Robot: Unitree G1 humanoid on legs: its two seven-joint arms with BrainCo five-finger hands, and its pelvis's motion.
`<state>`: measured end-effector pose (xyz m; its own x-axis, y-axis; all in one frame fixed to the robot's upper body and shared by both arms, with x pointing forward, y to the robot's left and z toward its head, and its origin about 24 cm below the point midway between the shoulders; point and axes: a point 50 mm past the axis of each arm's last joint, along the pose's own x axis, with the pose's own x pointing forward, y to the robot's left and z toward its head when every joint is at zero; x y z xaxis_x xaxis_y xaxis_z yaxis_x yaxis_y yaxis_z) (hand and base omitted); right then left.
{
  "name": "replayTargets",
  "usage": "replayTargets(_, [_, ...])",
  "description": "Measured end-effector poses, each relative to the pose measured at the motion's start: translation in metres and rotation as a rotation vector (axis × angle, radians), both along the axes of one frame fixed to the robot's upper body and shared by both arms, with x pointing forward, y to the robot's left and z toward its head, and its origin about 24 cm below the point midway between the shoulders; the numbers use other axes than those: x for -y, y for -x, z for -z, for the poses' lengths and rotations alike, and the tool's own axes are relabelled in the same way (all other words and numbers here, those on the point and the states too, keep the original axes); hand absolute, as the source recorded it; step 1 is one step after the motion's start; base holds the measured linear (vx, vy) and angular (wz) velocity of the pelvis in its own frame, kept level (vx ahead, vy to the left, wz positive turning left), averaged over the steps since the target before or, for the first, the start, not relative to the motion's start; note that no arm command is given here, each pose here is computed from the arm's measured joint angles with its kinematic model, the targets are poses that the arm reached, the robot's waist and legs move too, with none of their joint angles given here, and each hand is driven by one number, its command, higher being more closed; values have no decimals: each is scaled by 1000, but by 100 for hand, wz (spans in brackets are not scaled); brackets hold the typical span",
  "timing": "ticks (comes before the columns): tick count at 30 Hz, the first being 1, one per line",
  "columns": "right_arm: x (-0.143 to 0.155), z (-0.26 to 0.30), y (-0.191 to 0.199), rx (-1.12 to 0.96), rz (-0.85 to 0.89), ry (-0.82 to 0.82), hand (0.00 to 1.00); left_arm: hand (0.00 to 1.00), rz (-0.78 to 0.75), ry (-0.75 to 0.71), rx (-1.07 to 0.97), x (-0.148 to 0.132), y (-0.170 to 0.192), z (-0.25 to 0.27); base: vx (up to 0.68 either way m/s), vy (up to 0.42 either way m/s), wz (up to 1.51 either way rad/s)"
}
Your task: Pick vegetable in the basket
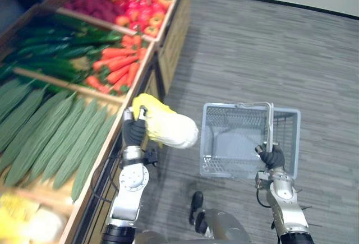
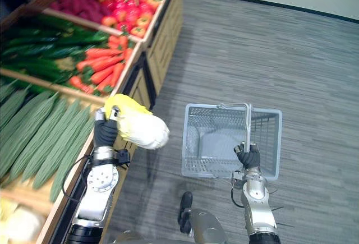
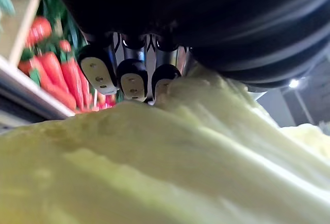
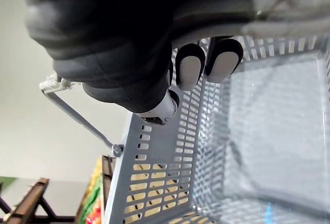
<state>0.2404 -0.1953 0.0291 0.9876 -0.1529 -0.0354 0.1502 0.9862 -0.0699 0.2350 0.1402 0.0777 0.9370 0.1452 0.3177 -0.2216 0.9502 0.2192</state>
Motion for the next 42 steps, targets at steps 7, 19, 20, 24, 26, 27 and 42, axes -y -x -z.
replayTargets(7, [-25,-3,-5,3,-178,-10,100,100,19,-192,-2,2,-4,4,137,244,-105])
replayTargets(19, [-61,12,8,-83,-416,-94,100,100,154,-466,-113,20,-30,25,60,116,-20])
replayTargets(20, [-63,13,9,-87,-422,-97,100,100,154,-479,-123,20,-30,27,12,10,-26])
replayTargets(24, [-75,16,13,-106,-466,-110,100,100,172,-524,-217,18,-30,46,-5,8,-27])
replayTargets(26, [-80,17,14,-110,-482,-114,100,100,174,-531,-253,17,-30,54,-35,0,-25])
replayTargets(27, [-82,17,14,-111,-486,-121,100,0,182,-537,-278,18,-29,59,-44,-4,-19])
replayTargets(42, [-103,26,27,-183,-586,-259,100,0,290,-532,-384,41,-23,81,-36,-22,3])
